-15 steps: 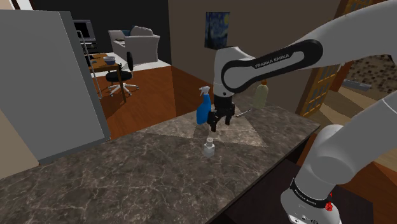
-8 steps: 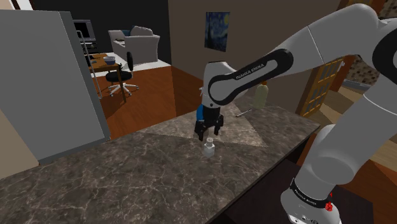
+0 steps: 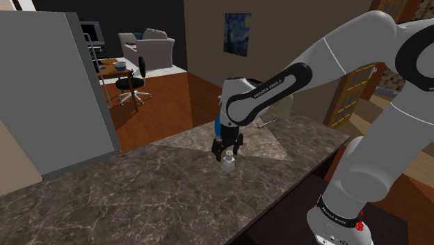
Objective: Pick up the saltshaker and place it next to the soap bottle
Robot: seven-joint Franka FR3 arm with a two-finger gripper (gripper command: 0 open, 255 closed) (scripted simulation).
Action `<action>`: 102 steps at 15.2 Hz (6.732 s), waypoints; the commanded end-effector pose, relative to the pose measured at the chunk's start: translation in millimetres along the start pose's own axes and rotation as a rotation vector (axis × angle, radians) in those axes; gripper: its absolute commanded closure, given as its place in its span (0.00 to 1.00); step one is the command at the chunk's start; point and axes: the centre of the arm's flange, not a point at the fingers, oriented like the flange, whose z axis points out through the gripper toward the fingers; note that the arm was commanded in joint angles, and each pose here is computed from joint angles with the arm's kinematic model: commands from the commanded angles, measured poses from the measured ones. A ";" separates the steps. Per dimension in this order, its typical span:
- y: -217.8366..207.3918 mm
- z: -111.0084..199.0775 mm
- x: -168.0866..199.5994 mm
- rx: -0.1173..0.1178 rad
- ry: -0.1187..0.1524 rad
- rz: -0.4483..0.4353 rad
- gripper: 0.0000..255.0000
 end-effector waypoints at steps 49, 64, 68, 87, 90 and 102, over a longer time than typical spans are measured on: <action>-19.4 -176.7 -16.1 0.000 0.000 0.000 1.00; -28.0 -255.1 -23.1 0.000 0.000 0.000 1.00; -30.3 -276.0 -25.0 0.000 0.000 0.000 1.00; 136.0 -324.8 -9.4 0.000 0.000 0.000 1.00; 175.1 -329.5 -5.2 0.000 0.000 0.000 1.00; 331.6 -348.3 11.5 0.000 0.000 0.000 1.00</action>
